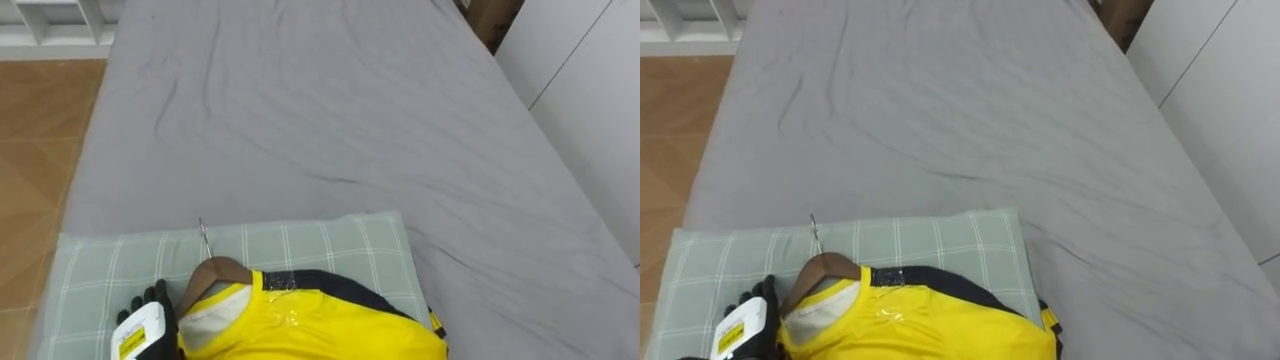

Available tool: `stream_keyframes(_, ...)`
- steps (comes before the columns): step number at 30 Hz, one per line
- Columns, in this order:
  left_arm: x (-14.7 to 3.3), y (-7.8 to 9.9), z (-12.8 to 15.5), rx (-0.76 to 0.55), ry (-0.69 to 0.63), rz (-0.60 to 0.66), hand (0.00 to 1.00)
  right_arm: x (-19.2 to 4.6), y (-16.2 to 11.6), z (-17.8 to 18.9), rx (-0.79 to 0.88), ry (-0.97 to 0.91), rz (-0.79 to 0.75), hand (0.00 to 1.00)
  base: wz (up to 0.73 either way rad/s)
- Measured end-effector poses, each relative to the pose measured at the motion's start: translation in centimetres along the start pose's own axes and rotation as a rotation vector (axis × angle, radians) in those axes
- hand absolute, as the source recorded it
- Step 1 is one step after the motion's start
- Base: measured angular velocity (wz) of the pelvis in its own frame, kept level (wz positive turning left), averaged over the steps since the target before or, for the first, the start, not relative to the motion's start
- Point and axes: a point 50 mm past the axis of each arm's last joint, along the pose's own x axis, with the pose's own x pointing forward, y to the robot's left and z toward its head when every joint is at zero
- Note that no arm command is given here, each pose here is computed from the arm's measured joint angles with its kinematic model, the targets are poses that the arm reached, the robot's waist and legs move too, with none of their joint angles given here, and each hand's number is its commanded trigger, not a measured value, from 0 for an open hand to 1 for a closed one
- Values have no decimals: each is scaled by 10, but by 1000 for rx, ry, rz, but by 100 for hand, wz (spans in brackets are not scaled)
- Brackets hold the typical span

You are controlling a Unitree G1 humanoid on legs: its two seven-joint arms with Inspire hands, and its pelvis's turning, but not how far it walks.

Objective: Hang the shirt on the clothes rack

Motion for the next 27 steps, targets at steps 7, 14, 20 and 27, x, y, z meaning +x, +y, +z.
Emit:
stream_keyframes(7, 7, 13, 9, -41, -1, 87, 100, 0, 0, 0, 10, 6, -9, 0, 0)
stream_keyframes(14, 10, 18, 6, -71, 29, 102, 100, 0, 0, 2, 11, 9, -9, 0, 0)
stream_keyframes(20, 9, 16, 5, -90, 44, 85, 100, 0, 0, 7, 8, -1, -10, 0, 0)
stream_keyframes(27, 8, 12, 3, -124, 61, 61, 100, 0, -1, 8, 3, -3, -10, 0, 0)
